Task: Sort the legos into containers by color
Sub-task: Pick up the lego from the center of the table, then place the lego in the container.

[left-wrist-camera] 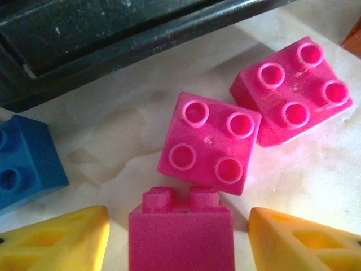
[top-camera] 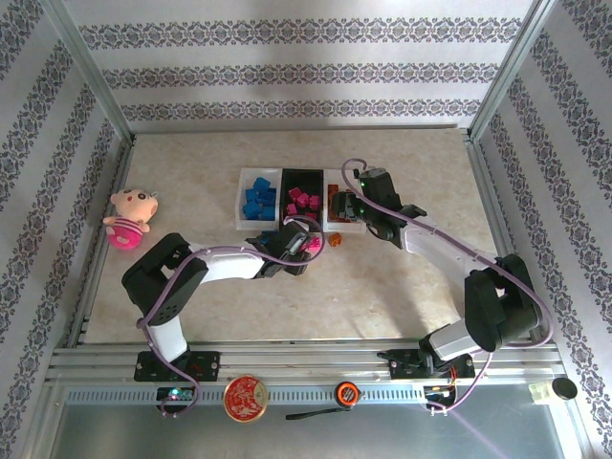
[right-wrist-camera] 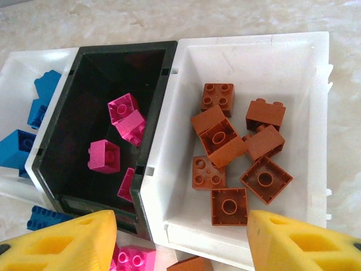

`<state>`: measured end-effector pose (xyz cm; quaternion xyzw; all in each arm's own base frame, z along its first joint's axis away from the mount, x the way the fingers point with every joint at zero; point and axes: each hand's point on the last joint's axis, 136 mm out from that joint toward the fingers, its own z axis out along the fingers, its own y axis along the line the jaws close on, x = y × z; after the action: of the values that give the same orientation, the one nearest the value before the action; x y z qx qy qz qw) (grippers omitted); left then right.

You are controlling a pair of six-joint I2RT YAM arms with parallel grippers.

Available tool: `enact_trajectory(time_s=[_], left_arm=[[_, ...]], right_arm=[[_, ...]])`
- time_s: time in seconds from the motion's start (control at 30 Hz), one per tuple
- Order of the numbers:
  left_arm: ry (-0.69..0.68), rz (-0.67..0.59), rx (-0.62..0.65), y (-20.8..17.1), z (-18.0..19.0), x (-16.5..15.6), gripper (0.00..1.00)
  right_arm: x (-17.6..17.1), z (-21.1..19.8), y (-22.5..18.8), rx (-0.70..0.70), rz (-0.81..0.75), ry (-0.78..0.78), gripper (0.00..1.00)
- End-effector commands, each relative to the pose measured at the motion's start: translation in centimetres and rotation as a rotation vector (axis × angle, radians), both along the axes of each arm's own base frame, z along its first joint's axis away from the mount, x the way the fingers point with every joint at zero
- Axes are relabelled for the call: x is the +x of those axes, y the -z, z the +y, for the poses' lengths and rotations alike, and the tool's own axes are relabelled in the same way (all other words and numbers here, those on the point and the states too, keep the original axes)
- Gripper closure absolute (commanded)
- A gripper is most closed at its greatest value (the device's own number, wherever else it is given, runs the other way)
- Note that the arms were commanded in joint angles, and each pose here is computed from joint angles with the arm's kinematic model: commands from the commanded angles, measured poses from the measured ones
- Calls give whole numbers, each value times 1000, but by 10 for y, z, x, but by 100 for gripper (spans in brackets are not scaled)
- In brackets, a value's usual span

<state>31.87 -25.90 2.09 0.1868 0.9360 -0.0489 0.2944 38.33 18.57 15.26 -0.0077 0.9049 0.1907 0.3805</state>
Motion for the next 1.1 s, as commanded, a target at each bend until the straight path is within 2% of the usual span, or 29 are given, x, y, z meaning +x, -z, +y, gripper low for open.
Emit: enact_trajectory(time_s=[0.0,0.23,0.4,0.57,0.73,0.83,1.07], left_arm=[[33,-54,-20,-8,-13,11,40],[49,-47,-55,-10,-12,2,64],[31,-48,-116,-30,-2,-19,66],[5,-93,-233,-85,3,-23,69],[-12,-112,-366,-132,-6,12,71],[-15,-104,-403,-141,-19,44,72],[-116,-49,-397,-115,-26,121,73]], right_arm=[[-4,2,-6,23,-20,-6,37],[-9,0,-1,22,-9,2,37],[-15,-3,2,23,-4,0,37],[-25,-4,10,33,10,-3,36],[-39,-3,23,36,32,-8,37],[-51,0,29,30,43,-25,37],[-84,5,38,25,56,-71,37]])
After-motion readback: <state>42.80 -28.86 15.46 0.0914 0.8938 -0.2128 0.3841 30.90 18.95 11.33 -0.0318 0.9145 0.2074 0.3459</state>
